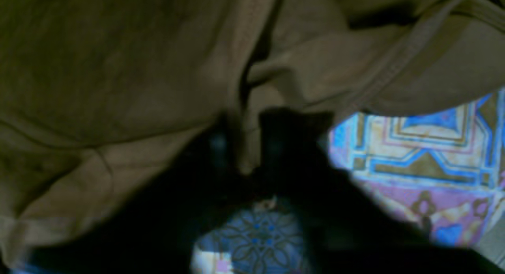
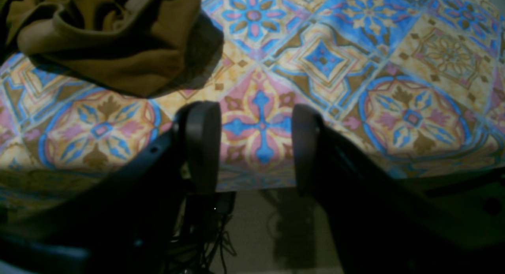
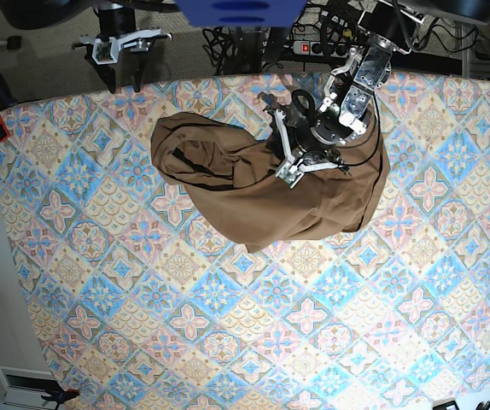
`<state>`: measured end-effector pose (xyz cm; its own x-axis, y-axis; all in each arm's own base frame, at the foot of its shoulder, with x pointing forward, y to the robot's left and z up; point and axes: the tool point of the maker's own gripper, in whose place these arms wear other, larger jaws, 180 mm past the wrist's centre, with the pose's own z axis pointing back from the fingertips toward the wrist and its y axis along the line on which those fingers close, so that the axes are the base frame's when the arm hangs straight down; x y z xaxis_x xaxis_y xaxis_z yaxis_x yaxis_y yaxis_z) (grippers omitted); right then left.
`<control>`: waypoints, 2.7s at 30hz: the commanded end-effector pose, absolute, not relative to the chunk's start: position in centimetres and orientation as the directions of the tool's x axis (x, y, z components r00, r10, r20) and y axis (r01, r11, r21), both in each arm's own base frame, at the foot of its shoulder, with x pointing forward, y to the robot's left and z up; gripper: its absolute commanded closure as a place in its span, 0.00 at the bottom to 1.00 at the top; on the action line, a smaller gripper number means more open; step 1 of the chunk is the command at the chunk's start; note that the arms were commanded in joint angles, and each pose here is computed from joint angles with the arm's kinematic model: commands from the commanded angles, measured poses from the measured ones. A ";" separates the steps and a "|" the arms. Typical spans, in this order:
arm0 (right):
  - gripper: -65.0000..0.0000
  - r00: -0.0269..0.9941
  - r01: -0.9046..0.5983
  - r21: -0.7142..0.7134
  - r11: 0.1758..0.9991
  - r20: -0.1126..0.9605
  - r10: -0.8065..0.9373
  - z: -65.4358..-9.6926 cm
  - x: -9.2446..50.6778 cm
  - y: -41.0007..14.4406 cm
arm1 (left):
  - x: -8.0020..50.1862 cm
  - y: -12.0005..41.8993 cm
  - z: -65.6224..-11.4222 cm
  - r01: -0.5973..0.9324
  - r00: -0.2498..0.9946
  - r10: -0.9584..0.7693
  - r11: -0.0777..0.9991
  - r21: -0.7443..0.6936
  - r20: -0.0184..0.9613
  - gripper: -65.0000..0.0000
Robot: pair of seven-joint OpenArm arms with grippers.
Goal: Layout the t-shirt on the table in an organized manner, then fold the t-shirt properly
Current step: 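Regrasp the shirt with the left gripper and spread it across the cloth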
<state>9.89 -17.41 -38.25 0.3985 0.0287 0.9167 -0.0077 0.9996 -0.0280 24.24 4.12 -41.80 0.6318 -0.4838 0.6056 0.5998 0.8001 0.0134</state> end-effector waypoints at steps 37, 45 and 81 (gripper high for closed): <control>0.57 0.407 0.001 -0.030 1.000 0.913 0.027 -38.6 9.1 -17.9 | 45.1 -16.0 -21.9 0.731 0.225 -0.489 0.657 0.186 0.842 1.00; 0.57 0.401 0.001 -0.028 1.000 0.915 0.026 -38.5 9.2 -17.7 | 51.3 -15.4 -21.5 0.690 0.209 -0.361 0.713 0.125 0.909 1.00; 0.57 0.396 -0.066 -0.028 0.997 0.917 0.052 -36.1 13.5 -16.6 | 34.4 1.9 -23.3 0.589 0.227 -0.190 0.808 0.020 0.955 0.23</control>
<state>12.29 -16.80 -37.95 0.4715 0.0607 0.8798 -0.0627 0.9974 -0.0352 33.92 1.88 -25.03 0.2795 -0.2082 0.9373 0.5899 0.8075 0.0034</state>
